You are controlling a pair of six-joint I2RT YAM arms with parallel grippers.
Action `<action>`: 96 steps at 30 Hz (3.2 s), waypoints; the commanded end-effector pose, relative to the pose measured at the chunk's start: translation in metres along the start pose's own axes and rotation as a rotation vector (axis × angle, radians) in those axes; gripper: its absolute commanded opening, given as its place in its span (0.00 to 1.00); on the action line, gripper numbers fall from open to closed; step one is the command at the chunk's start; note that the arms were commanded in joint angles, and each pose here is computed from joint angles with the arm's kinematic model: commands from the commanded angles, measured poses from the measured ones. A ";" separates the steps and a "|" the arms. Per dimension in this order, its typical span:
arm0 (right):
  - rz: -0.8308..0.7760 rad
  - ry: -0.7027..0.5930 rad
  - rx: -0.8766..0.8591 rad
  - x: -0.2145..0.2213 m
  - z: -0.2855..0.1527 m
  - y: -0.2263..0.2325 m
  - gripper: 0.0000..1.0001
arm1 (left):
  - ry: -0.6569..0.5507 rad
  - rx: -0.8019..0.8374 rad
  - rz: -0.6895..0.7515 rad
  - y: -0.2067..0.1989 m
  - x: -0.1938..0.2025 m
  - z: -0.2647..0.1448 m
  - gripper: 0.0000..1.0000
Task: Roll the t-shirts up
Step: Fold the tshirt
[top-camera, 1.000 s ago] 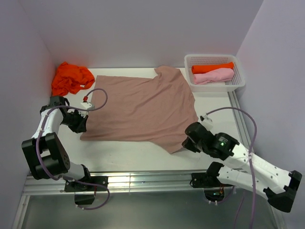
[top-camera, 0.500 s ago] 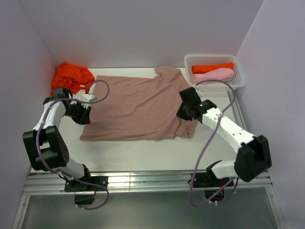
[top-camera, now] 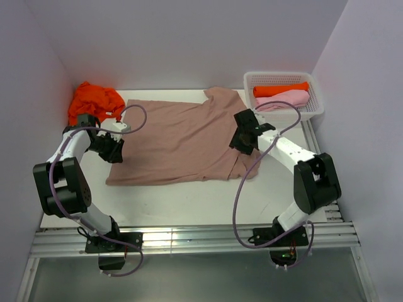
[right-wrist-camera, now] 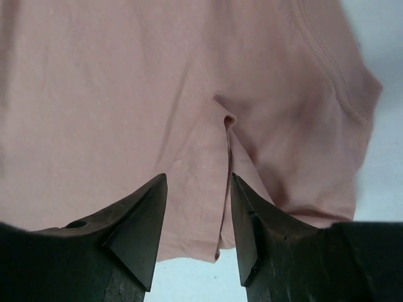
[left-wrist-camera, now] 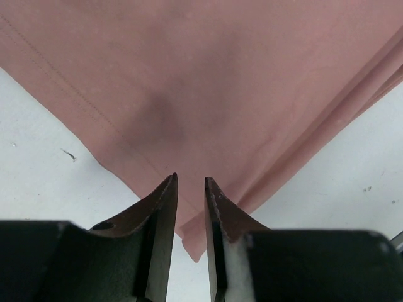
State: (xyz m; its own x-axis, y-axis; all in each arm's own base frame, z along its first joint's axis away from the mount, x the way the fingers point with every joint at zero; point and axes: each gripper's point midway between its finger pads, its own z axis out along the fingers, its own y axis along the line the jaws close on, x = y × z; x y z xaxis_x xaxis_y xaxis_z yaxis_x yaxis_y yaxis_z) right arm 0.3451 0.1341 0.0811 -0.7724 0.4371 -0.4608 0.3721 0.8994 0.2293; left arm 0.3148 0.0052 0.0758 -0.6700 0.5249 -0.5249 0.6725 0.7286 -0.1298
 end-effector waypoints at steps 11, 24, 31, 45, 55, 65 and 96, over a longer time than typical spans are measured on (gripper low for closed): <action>-0.001 -0.037 -0.099 0.080 -0.034 0.012 0.42 | -0.023 0.002 0.017 -0.003 -0.004 -0.001 0.30; -0.002 0.028 -0.072 0.118 -0.009 0.003 0.45 | -0.015 -0.022 0.020 -0.003 0.000 -0.003 0.33; 0.007 0.040 -0.082 0.125 -0.002 0.004 0.44 | -0.012 -0.115 0.008 0.006 0.007 -0.006 0.36; -0.072 -0.004 -0.088 0.086 -0.012 0.048 0.06 | -0.014 -0.195 -0.039 0.022 0.014 -0.020 0.36; -0.118 -0.002 -0.142 0.049 0.008 0.110 0.22 | 0.037 -0.216 -0.084 0.035 0.032 -0.015 0.38; -0.070 -0.074 -0.077 0.010 0.005 0.081 0.49 | 0.039 -0.199 -0.152 0.051 0.044 -0.023 0.48; -0.049 -0.087 0.092 -0.031 0.048 0.008 0.48 | 0.078 -0.108 -0.238 0.046 0.058 -0.016 0.49</action>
State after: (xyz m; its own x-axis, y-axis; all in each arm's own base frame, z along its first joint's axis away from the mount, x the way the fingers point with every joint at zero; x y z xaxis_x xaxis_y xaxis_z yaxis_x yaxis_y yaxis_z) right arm 0.3772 0.1249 0.0271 -0.7951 0.3892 -0.4651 0.3966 0.9139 0.0867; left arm 0.2958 0.0774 0.0436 -0.8430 0.3663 -0.3938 0.4490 0.8825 -0.1403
